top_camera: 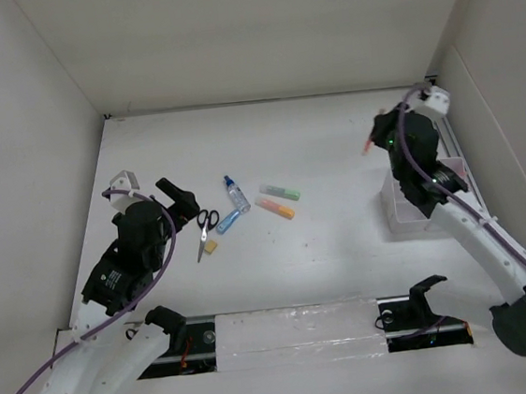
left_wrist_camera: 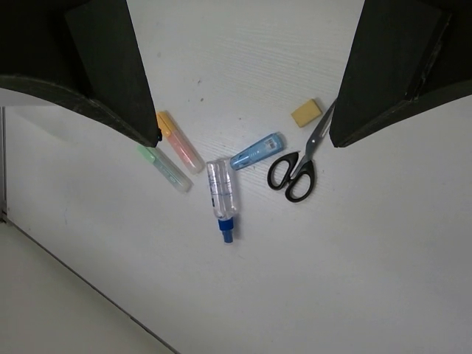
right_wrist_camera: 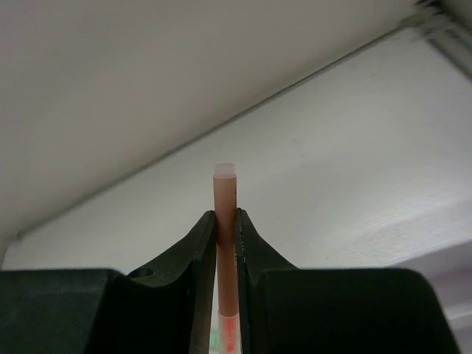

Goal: Sort the stationery into containers
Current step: Place the stationery into the container

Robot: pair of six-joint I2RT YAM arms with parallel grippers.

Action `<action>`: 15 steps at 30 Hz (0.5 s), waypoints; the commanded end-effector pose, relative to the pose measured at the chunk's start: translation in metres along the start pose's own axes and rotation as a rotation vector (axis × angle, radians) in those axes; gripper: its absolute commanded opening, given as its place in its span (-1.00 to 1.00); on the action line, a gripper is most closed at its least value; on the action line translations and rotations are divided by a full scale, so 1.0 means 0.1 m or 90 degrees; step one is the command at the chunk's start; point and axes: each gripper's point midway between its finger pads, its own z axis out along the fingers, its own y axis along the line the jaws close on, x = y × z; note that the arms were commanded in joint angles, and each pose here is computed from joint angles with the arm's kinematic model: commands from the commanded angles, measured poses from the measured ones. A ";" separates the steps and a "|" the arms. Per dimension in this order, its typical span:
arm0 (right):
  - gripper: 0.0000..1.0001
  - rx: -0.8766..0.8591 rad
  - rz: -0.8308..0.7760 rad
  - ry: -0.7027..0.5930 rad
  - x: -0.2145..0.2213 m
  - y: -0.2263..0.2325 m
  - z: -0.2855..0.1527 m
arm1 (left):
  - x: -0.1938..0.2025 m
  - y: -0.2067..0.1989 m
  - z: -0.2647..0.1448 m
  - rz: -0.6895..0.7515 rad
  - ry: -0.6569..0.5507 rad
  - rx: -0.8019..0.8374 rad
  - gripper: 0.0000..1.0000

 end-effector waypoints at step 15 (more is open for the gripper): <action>-1.00 0.614 0.189 -0.334 -0.82 -2.28 -0.62 | -0.05 -0.19 -0.02 0.013 0.001 0.057 1.00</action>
